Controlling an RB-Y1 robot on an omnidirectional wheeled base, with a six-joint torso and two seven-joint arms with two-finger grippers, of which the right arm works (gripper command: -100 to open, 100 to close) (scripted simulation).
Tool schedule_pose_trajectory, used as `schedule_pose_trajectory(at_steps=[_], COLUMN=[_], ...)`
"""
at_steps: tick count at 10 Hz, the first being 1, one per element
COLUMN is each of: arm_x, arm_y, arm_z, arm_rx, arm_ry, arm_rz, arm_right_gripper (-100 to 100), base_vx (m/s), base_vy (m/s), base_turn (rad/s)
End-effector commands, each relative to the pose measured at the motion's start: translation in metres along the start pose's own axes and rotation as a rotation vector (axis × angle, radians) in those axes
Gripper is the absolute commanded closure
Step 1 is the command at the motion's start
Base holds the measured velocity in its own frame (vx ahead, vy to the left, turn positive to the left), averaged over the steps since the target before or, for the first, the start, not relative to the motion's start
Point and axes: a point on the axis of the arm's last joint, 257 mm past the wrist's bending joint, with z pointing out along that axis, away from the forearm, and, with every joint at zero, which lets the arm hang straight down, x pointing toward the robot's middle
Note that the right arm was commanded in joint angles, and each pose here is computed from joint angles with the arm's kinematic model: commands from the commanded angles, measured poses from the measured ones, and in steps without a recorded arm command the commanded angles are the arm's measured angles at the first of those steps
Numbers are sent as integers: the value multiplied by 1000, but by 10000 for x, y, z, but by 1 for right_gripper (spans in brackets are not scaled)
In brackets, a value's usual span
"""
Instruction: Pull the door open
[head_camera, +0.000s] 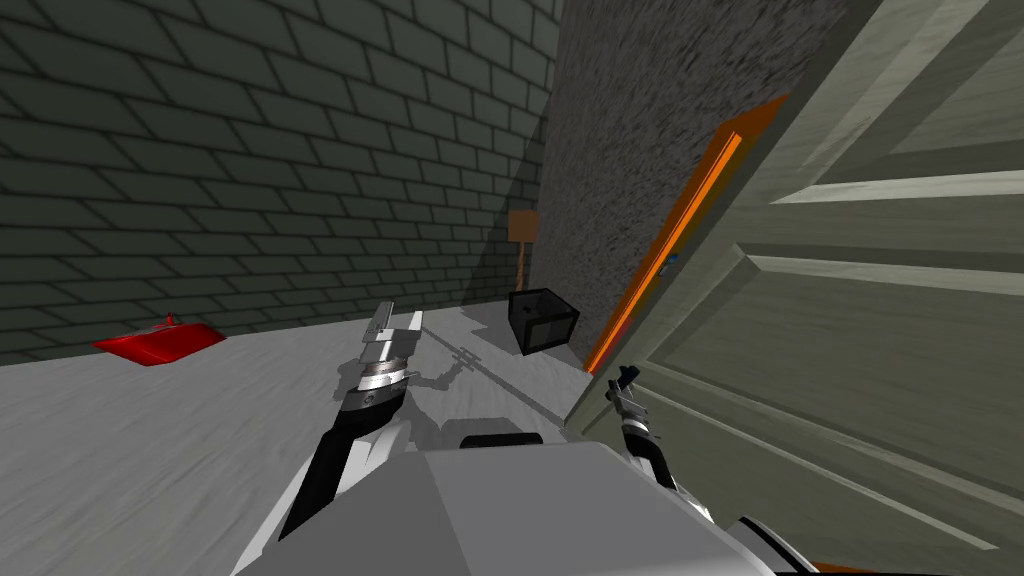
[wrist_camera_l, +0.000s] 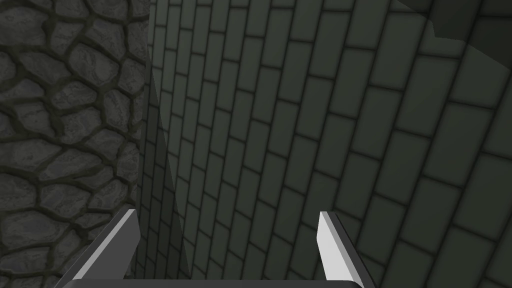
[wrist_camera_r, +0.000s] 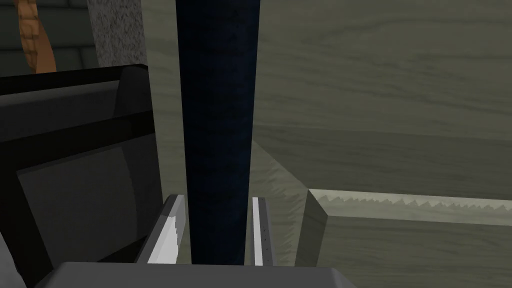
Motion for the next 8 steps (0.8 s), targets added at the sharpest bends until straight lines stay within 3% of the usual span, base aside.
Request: schedule_pose_trajectory(at_steps=[1, 8], arm_x=[0, -3], arm_y=[0, -246], arm_z=[0, -157], arm_rx=[0, 139], arm_ry=[0, 0], arm_rz=[0, -1], arm_right_gripper=[100, 100], base_vx=[-85, -186], base_vy=[2, 18], base_turn=[24, 42])
